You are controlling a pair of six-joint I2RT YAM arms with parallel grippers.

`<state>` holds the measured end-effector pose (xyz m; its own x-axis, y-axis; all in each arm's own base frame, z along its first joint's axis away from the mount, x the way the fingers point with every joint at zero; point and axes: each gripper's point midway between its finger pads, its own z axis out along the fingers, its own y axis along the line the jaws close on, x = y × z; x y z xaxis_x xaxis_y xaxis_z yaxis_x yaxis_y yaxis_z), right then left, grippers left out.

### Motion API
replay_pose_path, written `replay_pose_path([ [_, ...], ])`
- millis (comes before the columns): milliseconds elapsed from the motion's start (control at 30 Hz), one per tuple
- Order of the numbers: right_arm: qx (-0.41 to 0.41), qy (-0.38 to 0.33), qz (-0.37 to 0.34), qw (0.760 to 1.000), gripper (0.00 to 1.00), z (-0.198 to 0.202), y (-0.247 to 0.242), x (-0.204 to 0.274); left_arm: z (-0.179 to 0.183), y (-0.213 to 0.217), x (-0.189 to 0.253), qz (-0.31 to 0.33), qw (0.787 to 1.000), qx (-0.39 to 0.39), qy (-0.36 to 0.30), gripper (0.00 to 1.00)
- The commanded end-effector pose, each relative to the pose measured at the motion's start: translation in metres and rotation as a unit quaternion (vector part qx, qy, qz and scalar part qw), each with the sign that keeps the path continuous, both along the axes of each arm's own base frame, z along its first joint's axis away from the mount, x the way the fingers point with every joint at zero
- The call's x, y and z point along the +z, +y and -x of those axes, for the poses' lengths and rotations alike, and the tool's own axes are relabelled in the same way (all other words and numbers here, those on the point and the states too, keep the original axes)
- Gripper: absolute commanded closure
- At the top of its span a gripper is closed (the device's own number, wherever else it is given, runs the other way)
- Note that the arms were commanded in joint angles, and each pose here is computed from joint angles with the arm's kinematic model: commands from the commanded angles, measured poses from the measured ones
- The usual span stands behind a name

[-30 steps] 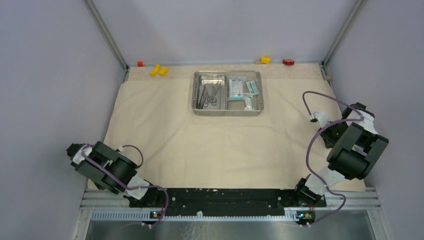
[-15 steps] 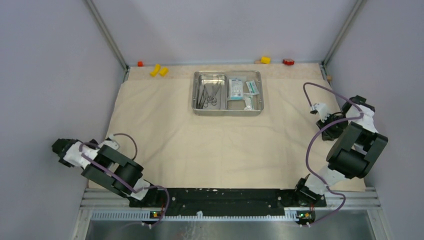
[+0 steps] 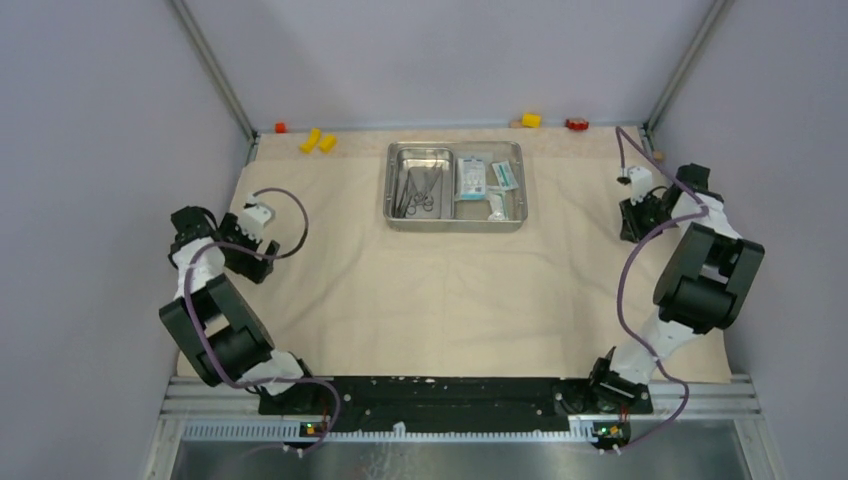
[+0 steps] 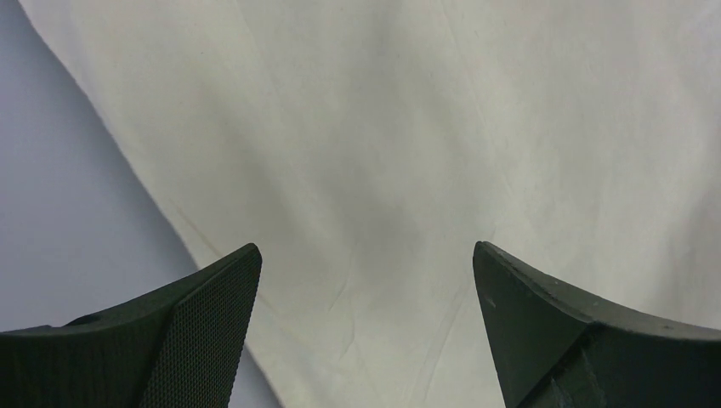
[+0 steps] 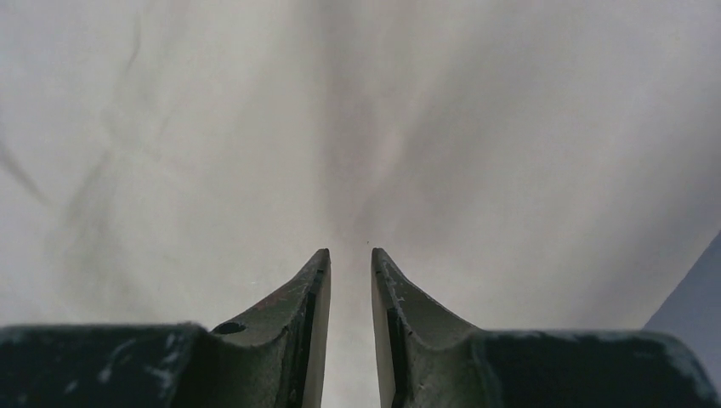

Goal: Open and lay out the surgical kit
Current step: Smooth out the surgical kit at the center of the board.

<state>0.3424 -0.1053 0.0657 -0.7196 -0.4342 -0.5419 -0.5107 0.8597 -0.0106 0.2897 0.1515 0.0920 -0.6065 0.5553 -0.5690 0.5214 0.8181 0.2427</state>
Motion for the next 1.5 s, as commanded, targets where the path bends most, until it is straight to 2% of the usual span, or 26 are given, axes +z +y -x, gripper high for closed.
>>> replay_pose_path([
  [0,-0.088,-0.055,-0.015,0.995,0.76,-0.066,-0.026,0.003,-0.044,0.000,-0.008,0.081,0.992,0.086,-0.035,0.02],
  [200,-0.111,-0.023,0.005,0.994,0.78,-0.083,-0.047,-0.037,-0.060,0.019,-0.044,0.081,0.988,0.130,-0.008,0.04],
  [567,-0.113,0.004,0.068,0.991,0.81,-0.077,-0.071,-0.067,-0.037,0.062,-0.094,-0.041,0.985,0.158,0.053,0.04],
  [733,-0.102,0.013,0.107,0.989,0.82,-0.070,-0.083,-0.066,-0.026,0.066,-0.101,-0.069,0.984,0.149,0.067,0.04],
  [900,-0.090,0.017,0.113,0.989,0.82,-0.058,-0.091,-0.054,-0.012,0.053,-0.098,-0.064,0.987,0.124,0.082,0.03],
  [1100,-0.060,0.010,0.104,0.993,0.80,-0.044,-0.078,-0.035,0.011,0.034,-0.097,-0.054,0.989,0.093,0.104,0.03],
  [1300,-0.031,-0.032,0.037,0.998,0.76,-0.035,-0.040,0.007,0.004,0.020,-0.061,-0.025,0.993,0.102,0.057,0.01],
  [1467,0.017,-0.039,0.000,0.999,0.72,0.001,-0.003,0.016,-0.003,0.010,-0.020,-0.011,0.994,0.105,0.003,0.01],
])
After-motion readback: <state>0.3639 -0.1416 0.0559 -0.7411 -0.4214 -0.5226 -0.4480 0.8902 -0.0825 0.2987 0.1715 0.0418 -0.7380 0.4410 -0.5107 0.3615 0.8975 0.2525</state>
